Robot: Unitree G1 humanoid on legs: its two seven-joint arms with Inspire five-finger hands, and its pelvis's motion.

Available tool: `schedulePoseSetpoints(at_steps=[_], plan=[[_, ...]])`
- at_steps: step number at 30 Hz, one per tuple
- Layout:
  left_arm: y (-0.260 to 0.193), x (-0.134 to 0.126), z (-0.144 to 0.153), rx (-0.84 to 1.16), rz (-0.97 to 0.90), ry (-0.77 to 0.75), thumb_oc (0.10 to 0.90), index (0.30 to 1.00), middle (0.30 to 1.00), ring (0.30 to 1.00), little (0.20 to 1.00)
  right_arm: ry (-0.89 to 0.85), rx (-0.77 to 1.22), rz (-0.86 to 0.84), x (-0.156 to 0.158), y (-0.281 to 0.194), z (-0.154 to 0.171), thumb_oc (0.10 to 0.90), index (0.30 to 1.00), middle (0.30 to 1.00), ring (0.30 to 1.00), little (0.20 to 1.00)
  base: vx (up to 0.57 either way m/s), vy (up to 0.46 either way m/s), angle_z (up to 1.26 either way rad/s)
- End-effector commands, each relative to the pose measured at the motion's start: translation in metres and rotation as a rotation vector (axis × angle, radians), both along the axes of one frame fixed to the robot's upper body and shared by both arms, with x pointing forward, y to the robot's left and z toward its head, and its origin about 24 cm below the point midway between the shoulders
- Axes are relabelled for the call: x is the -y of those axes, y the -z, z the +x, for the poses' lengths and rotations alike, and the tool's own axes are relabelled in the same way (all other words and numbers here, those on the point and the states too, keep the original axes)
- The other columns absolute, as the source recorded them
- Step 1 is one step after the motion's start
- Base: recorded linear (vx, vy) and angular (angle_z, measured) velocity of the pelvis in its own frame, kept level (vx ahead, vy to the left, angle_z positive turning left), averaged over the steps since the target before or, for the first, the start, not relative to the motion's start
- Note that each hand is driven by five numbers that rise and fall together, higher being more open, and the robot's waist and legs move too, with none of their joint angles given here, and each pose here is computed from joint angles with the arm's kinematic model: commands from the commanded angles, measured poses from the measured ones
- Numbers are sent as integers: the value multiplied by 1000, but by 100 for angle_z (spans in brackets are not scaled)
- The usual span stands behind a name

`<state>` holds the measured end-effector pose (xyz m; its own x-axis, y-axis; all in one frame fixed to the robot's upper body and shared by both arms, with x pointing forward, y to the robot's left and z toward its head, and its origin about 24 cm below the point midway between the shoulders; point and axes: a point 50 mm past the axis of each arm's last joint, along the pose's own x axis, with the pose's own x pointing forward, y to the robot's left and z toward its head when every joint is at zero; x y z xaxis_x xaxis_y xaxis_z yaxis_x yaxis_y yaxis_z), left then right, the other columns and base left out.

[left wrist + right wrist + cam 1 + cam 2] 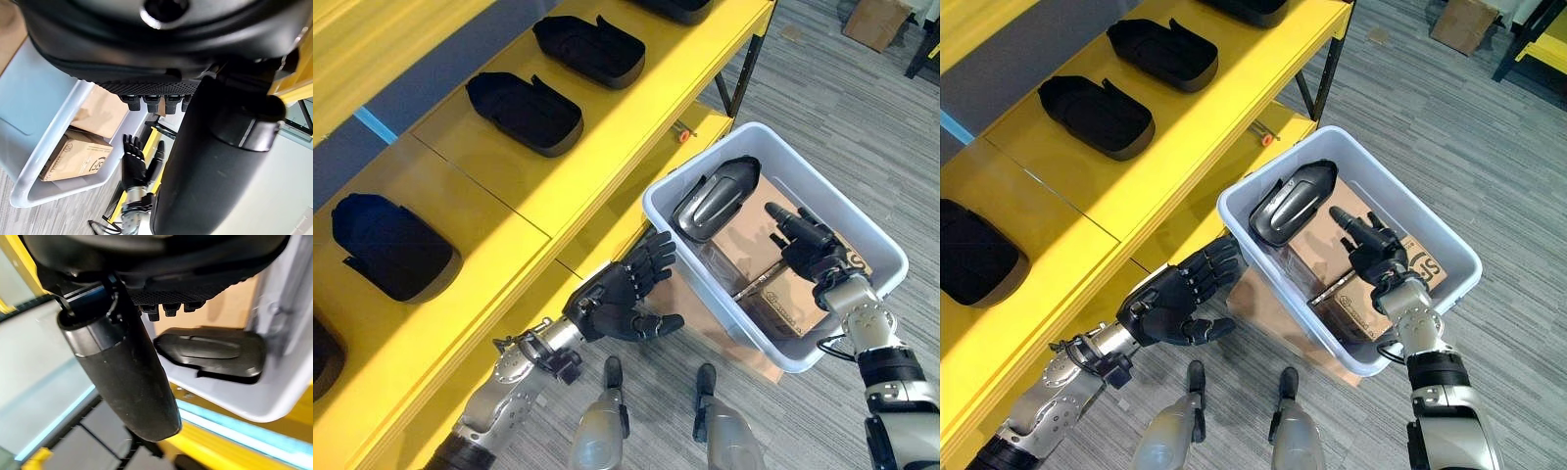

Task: Move parts from the plastic box to the shelf.

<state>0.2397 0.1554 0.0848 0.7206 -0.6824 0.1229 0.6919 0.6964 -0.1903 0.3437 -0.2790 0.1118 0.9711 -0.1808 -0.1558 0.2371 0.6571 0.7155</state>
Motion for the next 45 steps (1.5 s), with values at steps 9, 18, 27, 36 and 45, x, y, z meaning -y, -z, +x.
schedulePoseSetpoints(at_steps=[9, 18, 27, 36, 45], plan=[[-32, 10, -6, 155, -61, 89, 900, 1000, 1000, 1000, 1000, 18, 247, 70, -1, -67, 19, 900, 1000, 1000, 1000, 1000, 23, -67, -12], [-35, 21, -8, 186, -56, 127, 900, 1000, 1000, 1000, 1000, 8, 287, 88, 3, -67, 16, 900, 1000, 1000, 1000, 1000, 5, -239, 36], [-34, 22, -11, 171, -107, 140, 900, 1000, 1000, 1000, 1000, 8, 290, 37, 14, -91, 17, 900, 1000, 1000, 1000, 1000, 18, -72, 5], [-33, 22, -11, 155, -123, 134, 900, 1000, 1000, 1000, 1000, 26, 342, 44, 21, -120, 21, 900, 1000, 1000, 1000, 1000, 45, -78, 6], [-31, 23, -13, 151, -134, 157, 900, 1000, 1000, 1000, 1000, 71, 377, 38, 31, -146, 21, 900, 1000, 1000, 1000, 1000, 26, -92, 2]])
